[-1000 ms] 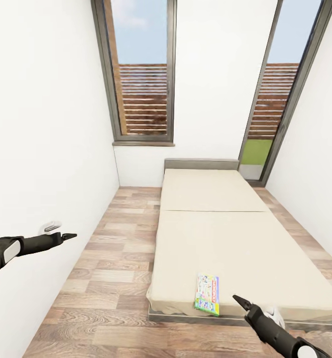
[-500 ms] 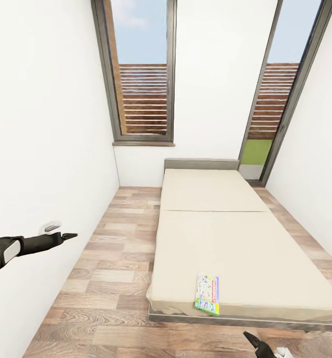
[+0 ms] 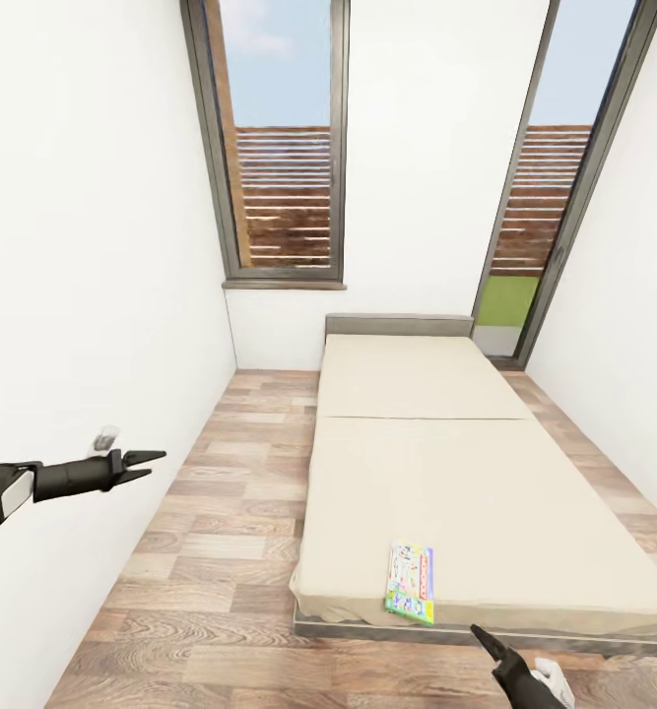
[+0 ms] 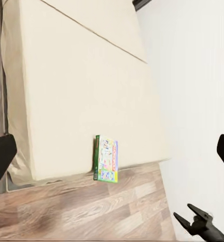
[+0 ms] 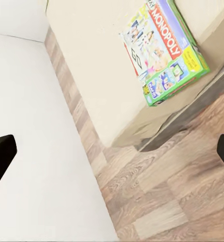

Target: Put all the toys in the child's room - the three board games (two on the bed and one on the table), the two jigsaw puzzles on the table, and the tennis ball on the table - inside the toy box on the table in the child's room.

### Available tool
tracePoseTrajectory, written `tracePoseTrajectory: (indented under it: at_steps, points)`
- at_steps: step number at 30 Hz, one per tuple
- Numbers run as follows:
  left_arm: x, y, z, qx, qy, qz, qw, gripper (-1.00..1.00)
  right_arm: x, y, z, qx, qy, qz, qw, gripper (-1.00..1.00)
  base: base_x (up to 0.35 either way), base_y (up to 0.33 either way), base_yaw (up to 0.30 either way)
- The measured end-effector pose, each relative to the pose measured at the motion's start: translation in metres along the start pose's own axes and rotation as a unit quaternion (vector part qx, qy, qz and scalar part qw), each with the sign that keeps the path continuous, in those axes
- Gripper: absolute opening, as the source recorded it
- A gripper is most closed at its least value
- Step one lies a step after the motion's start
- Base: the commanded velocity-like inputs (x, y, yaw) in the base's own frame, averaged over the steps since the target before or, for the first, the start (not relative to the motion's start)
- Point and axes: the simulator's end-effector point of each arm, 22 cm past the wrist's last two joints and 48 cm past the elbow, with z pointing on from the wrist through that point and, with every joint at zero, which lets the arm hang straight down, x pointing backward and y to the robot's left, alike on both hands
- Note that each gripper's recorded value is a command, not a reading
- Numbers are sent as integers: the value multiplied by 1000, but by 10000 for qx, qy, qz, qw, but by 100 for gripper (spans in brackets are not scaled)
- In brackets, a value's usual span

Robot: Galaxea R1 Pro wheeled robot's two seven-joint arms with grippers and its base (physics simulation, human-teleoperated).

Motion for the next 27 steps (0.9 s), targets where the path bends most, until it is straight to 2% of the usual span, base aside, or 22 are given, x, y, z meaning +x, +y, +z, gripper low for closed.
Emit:
tracePoseTrajectory:
  at_steps: [4, 11, 17, 22, 27]
  points:
    - [1, -4, 1, 68, 32, -123, 9999, 100, -3, 14, 3, -244, 75, 68, 9997, 100, 0, 0, 0]
    - [1, -5, 2, 94, 43, -158, 9998, 100, -19, 32, 10, -437, 4, 110, 9990, 100, 0, 0, 0]
    - [1, -3, 4, 90, 44, -154, 9998, 100, -11, 23, 18, -349, 98, 463, 9983, 100, 0, 0, 0]
    - [2, 0, 7, 67, 47, -153, 9998, 100, -1, 28, 26, -396, 415, 820, 9950, 100, 0, 0, 0]
    - [2, 3, 11, 65, 53, -152, 9998, 100, -5, 25, 29, -379, 430, 961, 9937, 100, 0, 0, 0]
